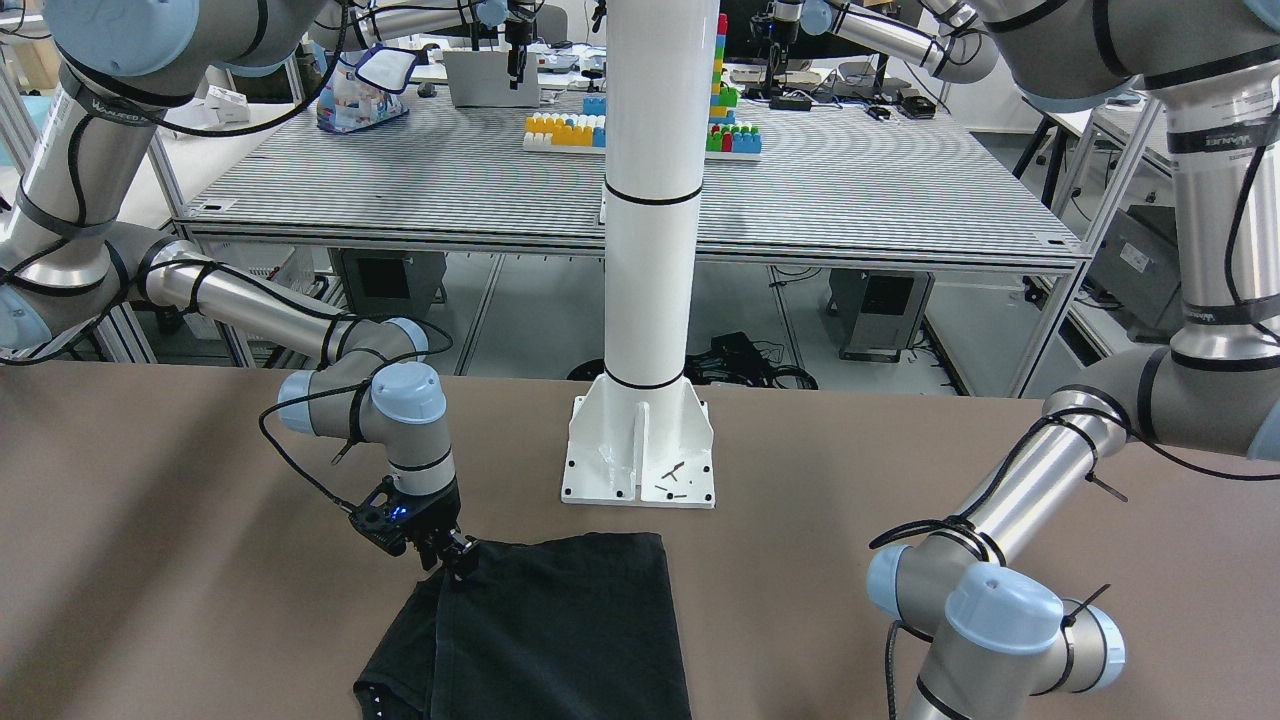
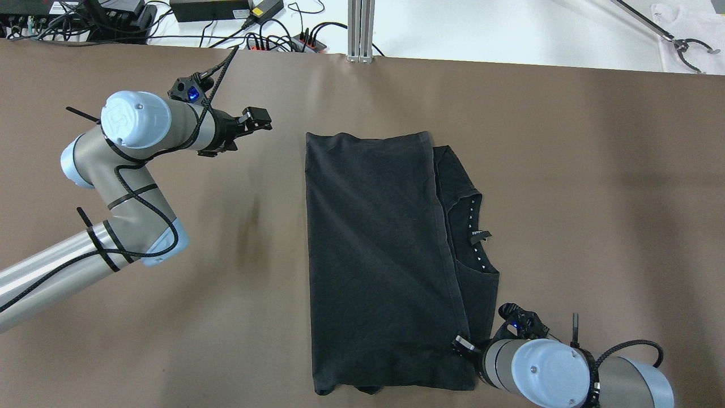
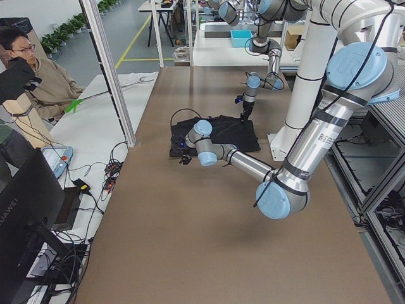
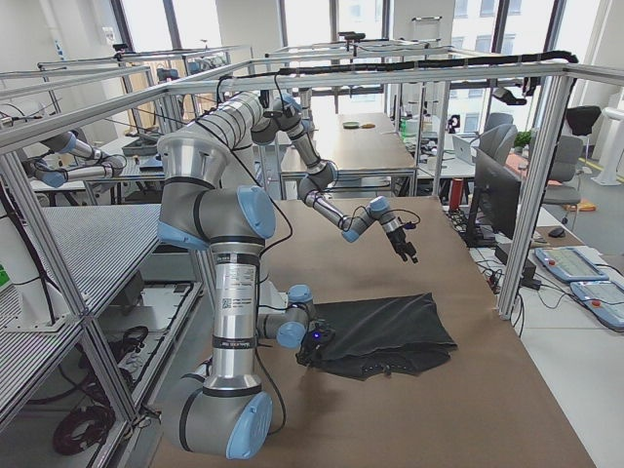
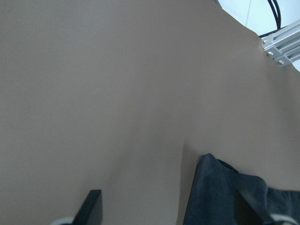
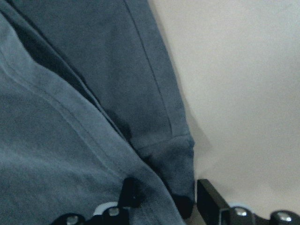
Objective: Fold clothes
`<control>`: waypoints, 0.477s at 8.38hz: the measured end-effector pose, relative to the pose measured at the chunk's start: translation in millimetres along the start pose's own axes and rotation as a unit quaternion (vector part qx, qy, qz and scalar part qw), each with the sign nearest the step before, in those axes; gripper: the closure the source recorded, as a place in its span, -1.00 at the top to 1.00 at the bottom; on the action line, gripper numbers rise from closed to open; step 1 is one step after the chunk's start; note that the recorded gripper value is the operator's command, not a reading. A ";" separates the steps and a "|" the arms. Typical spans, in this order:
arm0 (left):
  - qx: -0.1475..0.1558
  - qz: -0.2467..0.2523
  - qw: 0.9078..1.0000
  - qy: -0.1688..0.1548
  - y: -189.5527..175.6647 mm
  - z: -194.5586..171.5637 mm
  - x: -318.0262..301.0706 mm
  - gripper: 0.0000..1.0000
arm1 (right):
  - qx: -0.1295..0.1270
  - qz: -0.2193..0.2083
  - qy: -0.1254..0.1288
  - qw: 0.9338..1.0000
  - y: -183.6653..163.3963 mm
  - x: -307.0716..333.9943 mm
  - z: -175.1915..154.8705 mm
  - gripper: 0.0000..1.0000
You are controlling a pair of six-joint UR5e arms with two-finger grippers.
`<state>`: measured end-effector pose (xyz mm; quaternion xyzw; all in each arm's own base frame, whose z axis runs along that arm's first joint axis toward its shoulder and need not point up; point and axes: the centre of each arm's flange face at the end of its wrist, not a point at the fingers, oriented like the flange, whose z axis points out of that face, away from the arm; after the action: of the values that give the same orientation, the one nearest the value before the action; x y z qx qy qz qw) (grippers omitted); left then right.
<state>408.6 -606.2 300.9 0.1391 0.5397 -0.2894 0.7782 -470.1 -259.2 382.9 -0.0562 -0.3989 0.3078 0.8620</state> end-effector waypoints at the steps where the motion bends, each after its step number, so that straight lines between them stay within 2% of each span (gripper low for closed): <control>1: 0.000 0.001 1.000 0.001 0.8 0.1 1.2 1.00 | -0.001 0.000 -0.002 1.000 0.8 -0.9 -1.2 -0.87; 3: -0.001 0.001 1.000 0.002 1.3 -0.1 4.9 1.00 | -0.003 0.000 -0.007 1.000 2.9 -4.1 -4.8 -1.00; 4: -0.001 0.001 1.000 0.003 1.2 -0.4 6.1 1.00 | -0.006 -0.001 -0.008 1.000 4.1 -5.2 -6.3 -1.00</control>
<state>410.5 -606.9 295.0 0.1401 0.5418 -0.2878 0.7771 -470.1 -258.0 373.8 -0.0582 -0.4076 0.3054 0.8586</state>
